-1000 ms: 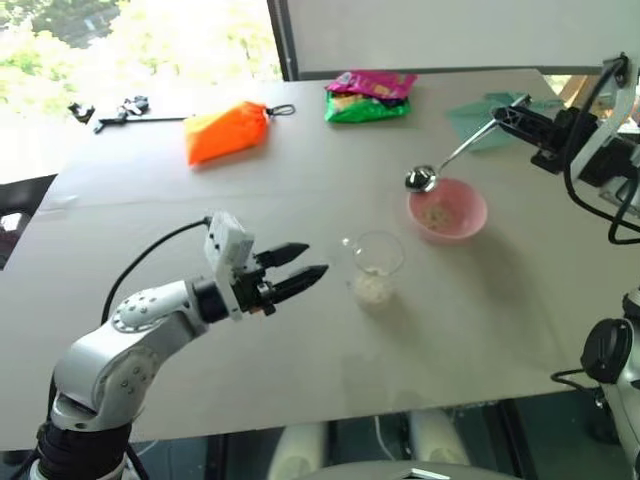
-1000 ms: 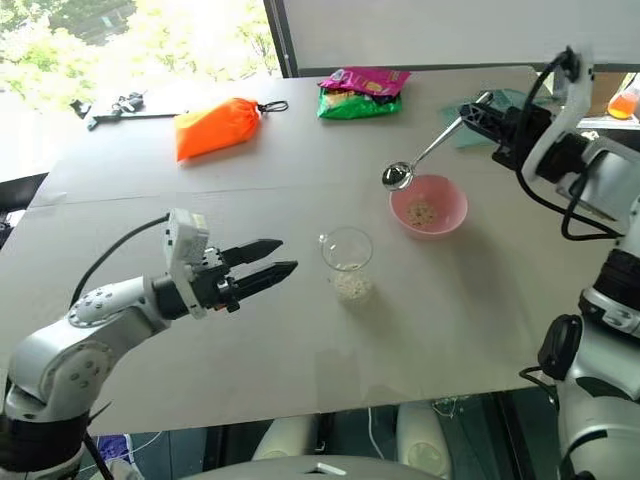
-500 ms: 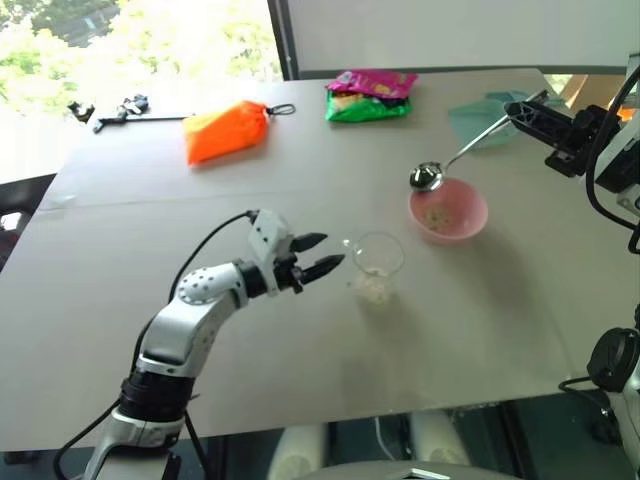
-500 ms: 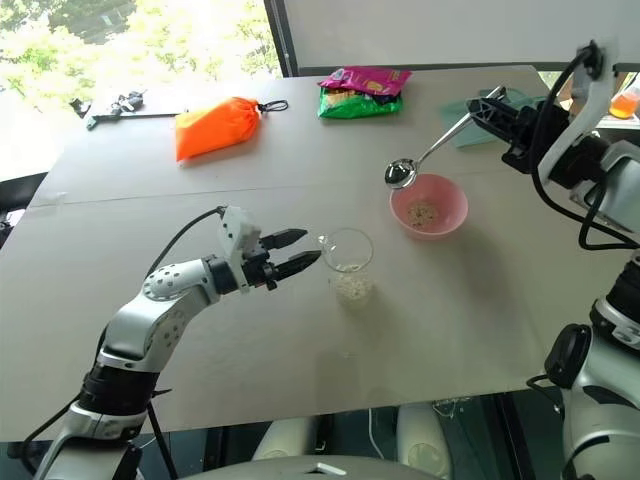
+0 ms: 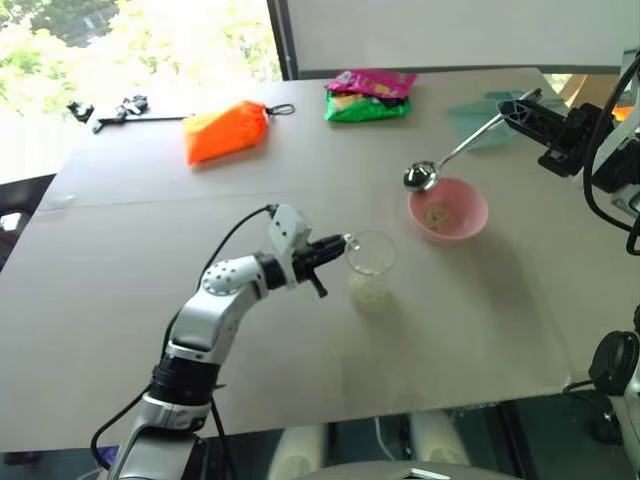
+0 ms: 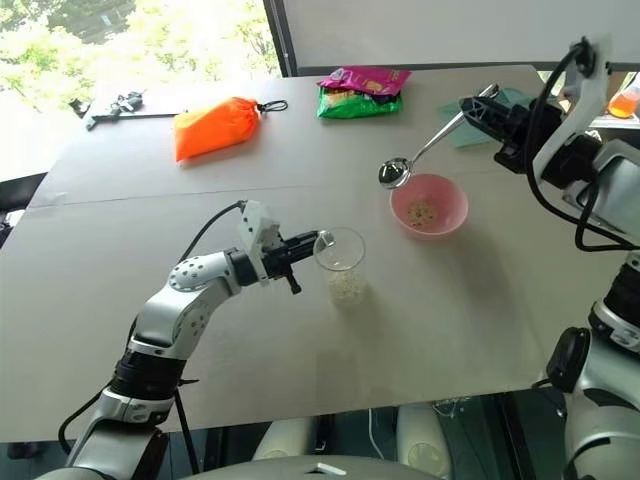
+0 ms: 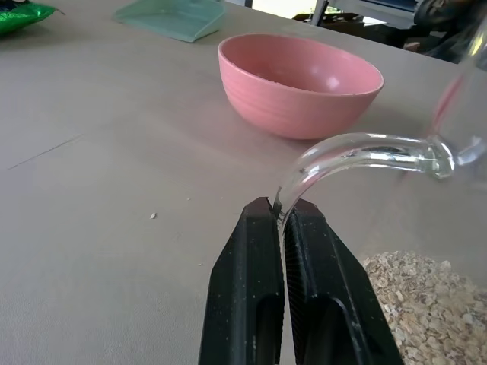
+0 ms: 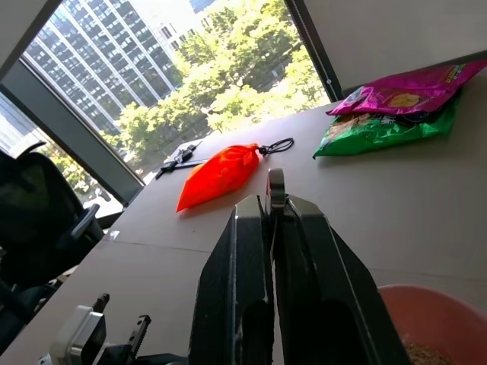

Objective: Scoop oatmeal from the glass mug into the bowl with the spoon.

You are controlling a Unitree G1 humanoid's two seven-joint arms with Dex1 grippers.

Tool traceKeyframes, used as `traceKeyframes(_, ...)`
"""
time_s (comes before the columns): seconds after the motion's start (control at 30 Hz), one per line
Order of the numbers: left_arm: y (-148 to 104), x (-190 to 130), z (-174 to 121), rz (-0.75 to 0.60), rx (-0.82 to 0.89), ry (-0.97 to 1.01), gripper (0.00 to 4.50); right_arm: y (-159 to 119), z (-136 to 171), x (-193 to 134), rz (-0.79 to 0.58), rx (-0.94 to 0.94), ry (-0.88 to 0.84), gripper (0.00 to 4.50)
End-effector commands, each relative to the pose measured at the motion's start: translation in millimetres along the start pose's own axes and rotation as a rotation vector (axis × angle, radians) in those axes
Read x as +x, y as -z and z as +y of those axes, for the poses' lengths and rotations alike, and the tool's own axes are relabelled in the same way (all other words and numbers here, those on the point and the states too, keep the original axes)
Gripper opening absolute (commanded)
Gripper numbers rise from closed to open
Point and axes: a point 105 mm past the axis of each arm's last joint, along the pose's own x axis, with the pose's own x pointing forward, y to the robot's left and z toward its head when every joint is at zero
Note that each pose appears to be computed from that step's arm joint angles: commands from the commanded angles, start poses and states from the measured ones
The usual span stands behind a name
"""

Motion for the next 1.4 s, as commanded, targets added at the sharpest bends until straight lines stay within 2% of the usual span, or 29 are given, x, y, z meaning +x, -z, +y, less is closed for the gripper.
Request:
traceKeyframes(0.03,-21.3,-3.2,2.9,-0.071,0.008,-0.053,0.05,-8.8,17.4,-3.3,-0.031,-0.053,-0.054,0.0)
traceKeyframes(0.13,-33.8,-10.3,20.6,-0.107,0.019,-0.173,0.05,-7.5,26.8,-0.3,-0.021,-0.08,-0.093,0.0)
traceKeyframes(0.33,-54.5,-33.9,61.1,-0.112,0.19,-0.394,0.05,-20.9,53.1,20.6,-0.064,-0.131,-0.194,0.0)
traceKeyframes(0.5,-64.1,-40.6,78.2,-0.107,0.251,-0.463,0.05,-18.7,69.2,39.9,-0.045,-0.18,-0.276,0.0)
traceKeyframes(0.8,-73.2,-38.5,78.5,-0.118,0.294,-0.489,0.05,18.2,88.6,74.1,0.024,-0.32,-0.356,0.0)
traceKeyframes(0.93,-77.1,-36.7,76.0,-0.134,0.303,-0.481,0.05,32.0,86.0,86.6,0.052,-0.515,-0.319,0.0)
traceKeyframes(1.13,-82.5,-33.7,76.4,-0.156,0.317,-0.485,0.05,62.5,94.1,96.5,0.107,-0.704,-0.362,0.0)
traceKeyframes(1.23,-83.9,-31.9,75.9,-0.16,0.334,-0.479,0.05,78.7,97.0,99.2,0.14,-0.682,-0.4,0.0)
traceKeyframes(1.4,-84.2,-31.6,75.8,-0.16,0.351,-0.479,0.05,89.9,98.7,99.7,0.17,-0.595,-0.429,0.0)
